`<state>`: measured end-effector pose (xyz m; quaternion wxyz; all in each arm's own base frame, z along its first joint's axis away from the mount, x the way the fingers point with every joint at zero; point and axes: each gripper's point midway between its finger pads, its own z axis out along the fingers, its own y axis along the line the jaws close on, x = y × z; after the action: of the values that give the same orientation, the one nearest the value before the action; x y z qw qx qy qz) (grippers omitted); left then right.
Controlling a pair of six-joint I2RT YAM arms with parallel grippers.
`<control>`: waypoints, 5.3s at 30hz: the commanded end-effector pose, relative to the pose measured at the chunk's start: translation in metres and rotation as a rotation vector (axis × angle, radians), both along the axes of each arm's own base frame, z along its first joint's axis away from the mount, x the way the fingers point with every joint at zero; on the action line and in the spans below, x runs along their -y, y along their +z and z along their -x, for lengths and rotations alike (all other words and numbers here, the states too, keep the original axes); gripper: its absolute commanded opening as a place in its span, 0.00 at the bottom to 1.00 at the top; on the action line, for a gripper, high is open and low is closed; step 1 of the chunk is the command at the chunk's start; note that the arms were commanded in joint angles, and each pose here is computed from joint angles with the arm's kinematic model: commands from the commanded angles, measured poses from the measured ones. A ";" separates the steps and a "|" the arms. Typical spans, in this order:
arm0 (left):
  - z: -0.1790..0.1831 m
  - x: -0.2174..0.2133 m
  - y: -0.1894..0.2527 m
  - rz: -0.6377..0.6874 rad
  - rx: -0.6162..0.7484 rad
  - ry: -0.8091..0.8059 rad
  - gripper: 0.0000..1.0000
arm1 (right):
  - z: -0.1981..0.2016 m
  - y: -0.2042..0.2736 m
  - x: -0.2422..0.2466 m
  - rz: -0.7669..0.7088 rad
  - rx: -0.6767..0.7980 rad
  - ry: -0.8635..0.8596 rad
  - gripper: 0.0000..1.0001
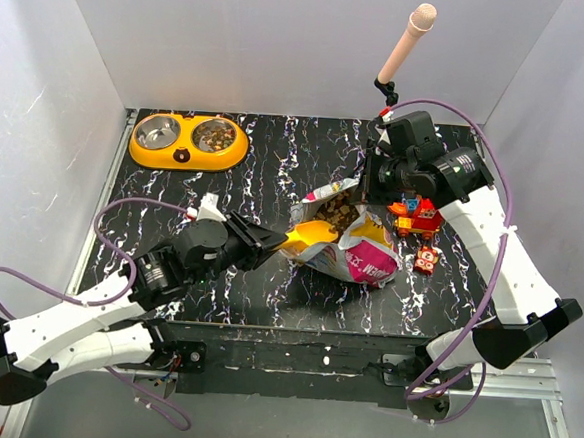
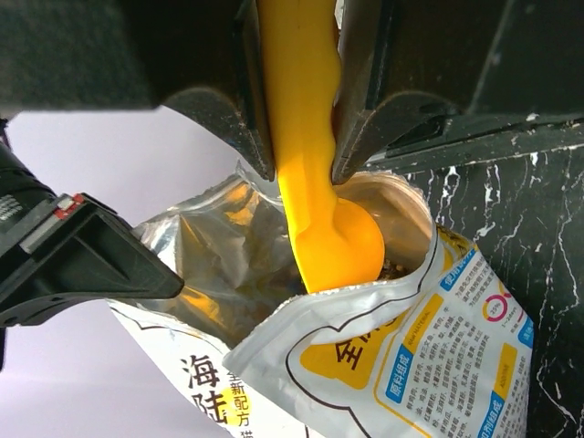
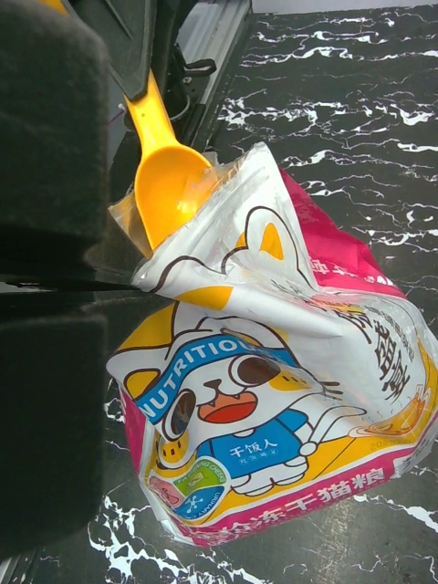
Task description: Serve the pet food
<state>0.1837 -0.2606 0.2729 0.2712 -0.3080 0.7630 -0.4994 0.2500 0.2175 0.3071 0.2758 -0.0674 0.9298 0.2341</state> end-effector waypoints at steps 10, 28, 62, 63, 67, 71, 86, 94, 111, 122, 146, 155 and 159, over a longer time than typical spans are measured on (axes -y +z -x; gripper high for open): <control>-0.071 0.067 -0.040 -0.299 -0.113 0.053 0.00 | 0.015 0.079 -0.017 -0.228 0.182 0.072 0.01; -0.026 0.010 0.004 0.282 0.201 0.030 0.00 | 0.003 0.059 0.021 -0.096 0.224 -0.041 0.01; -0.012 -0.006 0.028 0.374 0.350 0.014 0.00 | -0.003 0.079 0.016 -0.129 0.241 -0.022 0.01; -0.014 -0.004 0.032 0.353 0.339 0.017 0.00 | -0.004 0.079 0.016 -0.128 0.243 -0.024 0.01; -0.025 0.013 0.028 0.250 0.270 0.003 0.00 | -0.004 0.079 0.013 -0.144 0.235 -0.019 0.01; -0.033 0.029 0.008 0.074 0.135 -0.026 0.00 | 0.000 0.078 0.008 -0.171 0.209 -0.012 0.01; -0.067 0.063 -0.084 -0.297 -0.214 0.115 0.00 | 0.003 0.084 -0.002 -0.228 0.181 -0.001 0.01; -0.087 0.083 -0.102 -0.151 -0.053 0.108 0.00 | 0.006 0.080 0.004 -0.203 0.189 0.007 0.01; -0.046 0.067 0.009 0.422 0.351 -0.117 0.00 | 0.002 0.071 0.014 -0.191 0.200 -0.017 0.01; -0.022 0.026 0.031 0.404 0.395 -0.081 0.00 | -0.009 0.079 0.029 -0.158 0.243 -0.066 0.01; -0.026 -0.009 0.025 0.462 0.388 0.094 0.00 | -0.013 0.086 0.027 -0.164 0.249 -0.065 0.01; -0.025 0.006 0.016 0.533 0.403 0.048 0.00 | -0.011 0.086 0.026 -0.177 0.240 -0.067 0.01; -0.023 0.004 0.021 0.542 0.437 0.043 0.00 | -0.009 0.079 0.027 -0.172 0.226 -0.070 0.01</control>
<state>0.2098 -0.2720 0.2731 0.3310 -0.2823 0.5546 -0.7094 0.2560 0.1786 0.3109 0.2812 -0.0241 0.9355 0.2124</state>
